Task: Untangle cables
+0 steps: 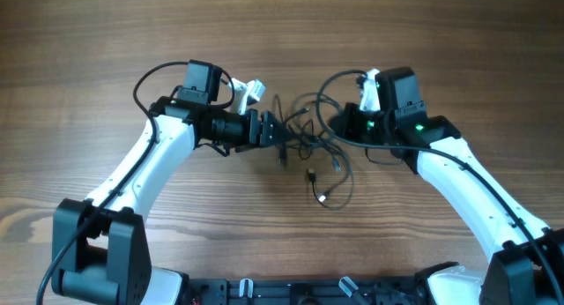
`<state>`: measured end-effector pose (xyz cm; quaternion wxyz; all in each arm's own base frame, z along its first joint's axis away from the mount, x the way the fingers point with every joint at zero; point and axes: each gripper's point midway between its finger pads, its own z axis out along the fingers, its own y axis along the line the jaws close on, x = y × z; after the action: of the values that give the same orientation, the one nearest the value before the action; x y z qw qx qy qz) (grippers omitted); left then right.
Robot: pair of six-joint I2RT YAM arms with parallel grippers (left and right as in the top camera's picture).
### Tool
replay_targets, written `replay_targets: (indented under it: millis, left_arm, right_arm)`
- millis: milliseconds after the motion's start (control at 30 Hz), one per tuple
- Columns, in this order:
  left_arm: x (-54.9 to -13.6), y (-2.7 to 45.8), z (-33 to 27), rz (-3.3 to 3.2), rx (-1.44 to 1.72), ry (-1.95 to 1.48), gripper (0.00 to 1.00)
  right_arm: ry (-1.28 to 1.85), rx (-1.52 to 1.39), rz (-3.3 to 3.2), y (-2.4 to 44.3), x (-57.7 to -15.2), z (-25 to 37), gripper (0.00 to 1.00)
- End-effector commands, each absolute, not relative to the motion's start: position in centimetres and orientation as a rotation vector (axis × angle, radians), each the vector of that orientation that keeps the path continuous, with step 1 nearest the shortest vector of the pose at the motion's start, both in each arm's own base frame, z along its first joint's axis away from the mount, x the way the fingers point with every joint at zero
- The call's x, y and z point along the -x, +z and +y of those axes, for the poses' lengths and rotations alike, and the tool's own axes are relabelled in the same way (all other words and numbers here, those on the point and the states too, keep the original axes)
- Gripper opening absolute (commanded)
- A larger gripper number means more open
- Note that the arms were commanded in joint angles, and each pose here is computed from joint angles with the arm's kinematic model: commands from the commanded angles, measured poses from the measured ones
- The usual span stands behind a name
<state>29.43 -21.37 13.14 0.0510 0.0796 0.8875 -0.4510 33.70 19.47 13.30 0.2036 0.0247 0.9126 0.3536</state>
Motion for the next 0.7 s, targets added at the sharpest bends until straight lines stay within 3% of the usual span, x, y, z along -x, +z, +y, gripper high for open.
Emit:
replay_targets:
  millis: [0,233,667]
  left_arm:
    - [-28.3,14.9,-23.1,2.639,-0.348,-1.468,0.69]
    - [-29.6,17.4,-24.7,2.438,-0.488,-1.563,0.68]
    - [-31.3,11.9,-22.7,2.656,-0.401,-0.992,0.67]
  right_arm:
    - [1.254,0.108,2.475,15.6,-32.4,22.4,0.04]
    - [1.254,0.061,2.514,15.1,-32.0,22.2,0.04]
    - [1.335,0.103,2.497,15.8,-31.4,22.9,0.04]
